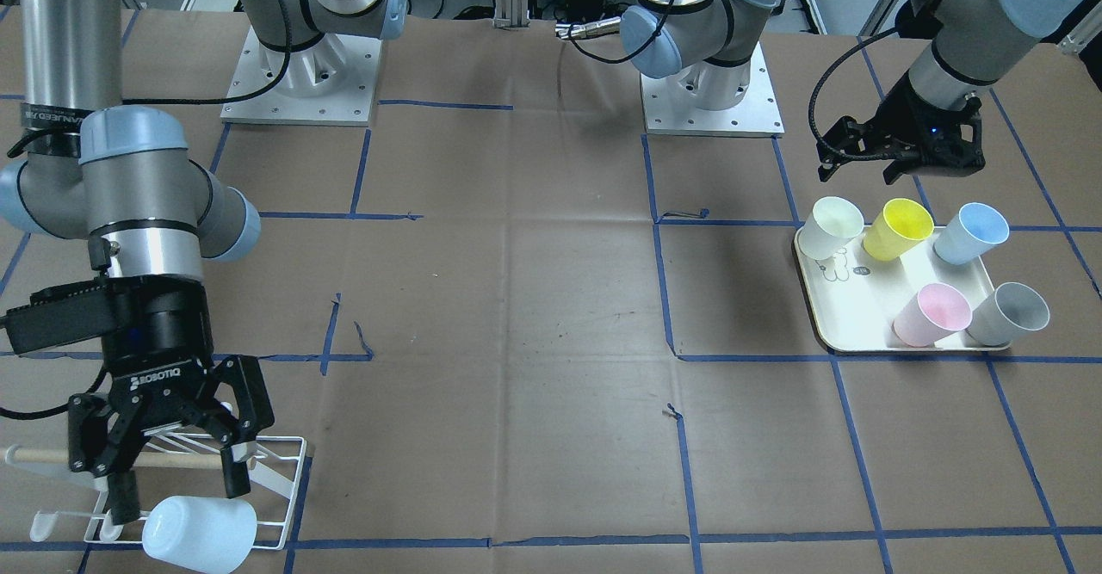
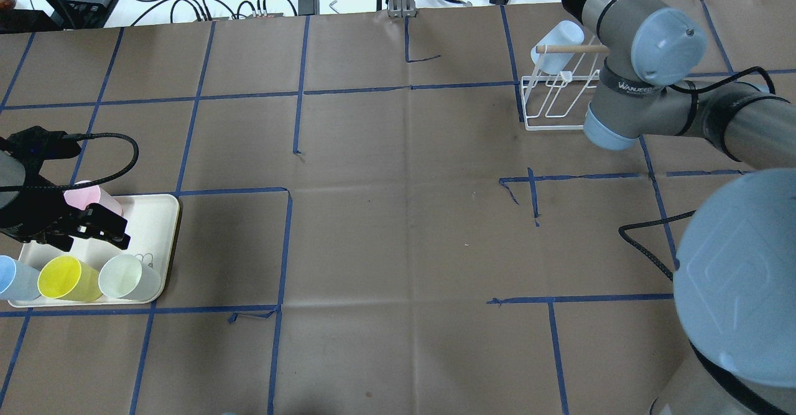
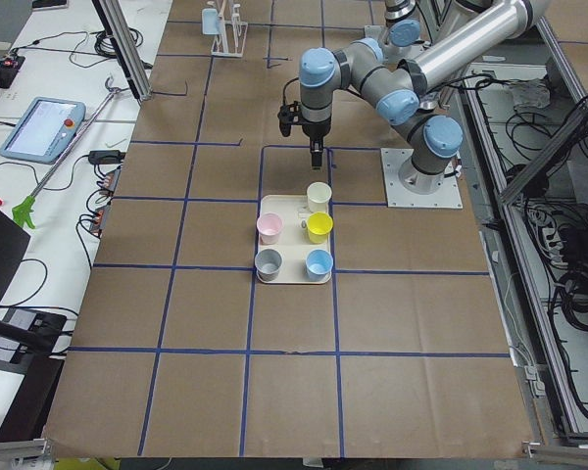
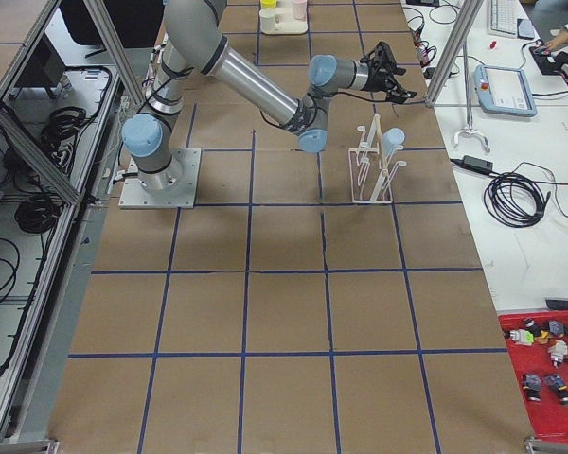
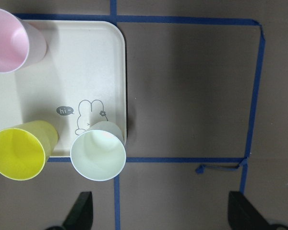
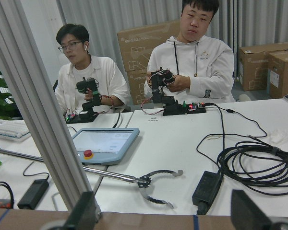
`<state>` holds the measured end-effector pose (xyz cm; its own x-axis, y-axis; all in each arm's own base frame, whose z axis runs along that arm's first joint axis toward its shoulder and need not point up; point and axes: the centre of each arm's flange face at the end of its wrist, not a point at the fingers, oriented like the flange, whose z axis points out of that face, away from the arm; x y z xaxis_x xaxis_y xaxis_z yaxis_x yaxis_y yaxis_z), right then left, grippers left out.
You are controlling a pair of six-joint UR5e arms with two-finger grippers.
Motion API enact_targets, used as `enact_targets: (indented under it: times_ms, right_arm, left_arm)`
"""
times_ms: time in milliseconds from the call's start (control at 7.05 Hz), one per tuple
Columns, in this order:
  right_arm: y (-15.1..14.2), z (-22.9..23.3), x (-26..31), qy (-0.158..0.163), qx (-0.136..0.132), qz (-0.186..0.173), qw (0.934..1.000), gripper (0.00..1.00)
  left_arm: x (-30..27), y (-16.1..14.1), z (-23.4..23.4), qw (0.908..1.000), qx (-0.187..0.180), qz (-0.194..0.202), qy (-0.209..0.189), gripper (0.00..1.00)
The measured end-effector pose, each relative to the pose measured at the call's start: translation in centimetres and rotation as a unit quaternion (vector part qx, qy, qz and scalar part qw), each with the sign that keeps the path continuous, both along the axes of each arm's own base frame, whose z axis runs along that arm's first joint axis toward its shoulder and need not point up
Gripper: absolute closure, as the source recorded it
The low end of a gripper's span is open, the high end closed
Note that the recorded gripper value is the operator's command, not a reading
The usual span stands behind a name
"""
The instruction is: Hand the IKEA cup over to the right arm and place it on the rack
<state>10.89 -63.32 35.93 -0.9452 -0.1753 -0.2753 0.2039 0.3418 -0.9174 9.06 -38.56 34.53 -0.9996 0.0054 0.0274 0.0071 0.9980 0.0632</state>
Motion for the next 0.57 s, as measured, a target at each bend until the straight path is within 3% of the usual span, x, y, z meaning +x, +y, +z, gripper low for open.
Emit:
enact_targets:
  times_ms: [142, 284, 567]
  right_arm:
    - [1.9, 1.0, 2.7, -0.086, 0.023, -0.004, 0.9960, 0.01]
    - [4.1, 1.5, 5.3, -0.167, 0.050, -0.007, 0.9847, 0.01]
    - [7.9, 1.5, 9.1, -0.293, 0.103, -0.018, 0.9503, 0.01]
  left_arm:
    - [0.0, 0.5, -2.2, 1.0000, -0.003, -0.001, -0.001, 0.03]
    - [-0.2, 0.9, -4.5, 1.0000, -0.008, -0.001, -0.004, 0.04]
    - [-0.9, 2.0, -8.7, 0.9998, -0.016, -0.004, -0.010, 0.04]
